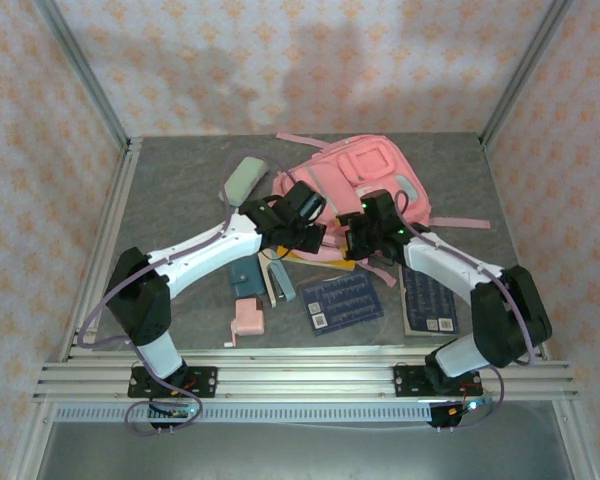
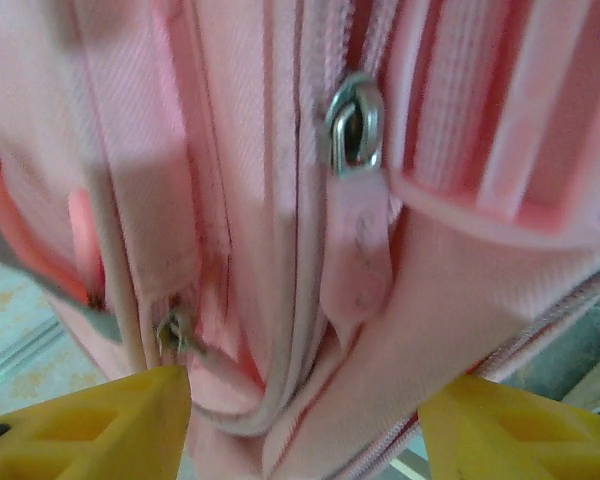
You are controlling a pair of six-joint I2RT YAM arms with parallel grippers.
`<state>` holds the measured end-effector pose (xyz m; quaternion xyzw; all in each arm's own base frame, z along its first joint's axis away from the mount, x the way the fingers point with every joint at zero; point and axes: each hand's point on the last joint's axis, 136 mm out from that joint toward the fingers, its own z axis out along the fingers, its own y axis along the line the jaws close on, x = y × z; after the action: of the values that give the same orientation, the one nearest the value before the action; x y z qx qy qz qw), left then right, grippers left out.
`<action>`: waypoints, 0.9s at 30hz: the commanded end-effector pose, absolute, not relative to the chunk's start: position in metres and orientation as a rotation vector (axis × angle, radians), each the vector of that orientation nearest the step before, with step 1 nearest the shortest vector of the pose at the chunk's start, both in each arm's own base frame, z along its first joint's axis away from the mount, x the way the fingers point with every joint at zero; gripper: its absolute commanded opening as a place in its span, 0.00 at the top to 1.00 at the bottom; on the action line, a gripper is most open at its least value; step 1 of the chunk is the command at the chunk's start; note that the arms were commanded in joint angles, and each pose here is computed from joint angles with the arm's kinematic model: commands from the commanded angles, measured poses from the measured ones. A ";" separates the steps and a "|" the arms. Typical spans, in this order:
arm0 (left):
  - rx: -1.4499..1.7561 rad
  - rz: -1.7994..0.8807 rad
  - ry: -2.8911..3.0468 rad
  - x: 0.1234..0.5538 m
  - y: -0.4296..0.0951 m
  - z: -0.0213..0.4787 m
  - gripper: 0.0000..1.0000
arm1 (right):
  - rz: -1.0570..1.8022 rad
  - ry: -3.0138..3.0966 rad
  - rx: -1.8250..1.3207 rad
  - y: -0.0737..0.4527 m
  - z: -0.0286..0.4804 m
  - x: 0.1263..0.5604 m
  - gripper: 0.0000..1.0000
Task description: Pack books, pencil case, and school supplies into a backpack
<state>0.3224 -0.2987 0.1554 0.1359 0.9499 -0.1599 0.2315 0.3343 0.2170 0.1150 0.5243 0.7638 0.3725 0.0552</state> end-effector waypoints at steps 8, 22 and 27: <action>0.364 -0.418 2.558 0.320 -0.292 0.162 1.00 | 1.145 2.219 1.544 0.219 0.110 0.363 1.00; 0.405 -0.303 2.551 0.327 -0.280 0.151 1.00 | 1.055 2.251 1.495 0.203 0.115 0.344 1.00; 0.462 -0.447 2.586 0.320 -0.302 0.141 1.00 | 1.103 2.284 1.458 0.212 0.117 0.345 1.00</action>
<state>0.3245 -0.2906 0.1397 0.1480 0.9494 -0.1365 0.2409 0.3422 0.2129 0.1083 0.5099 0.7732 0.3651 0.0938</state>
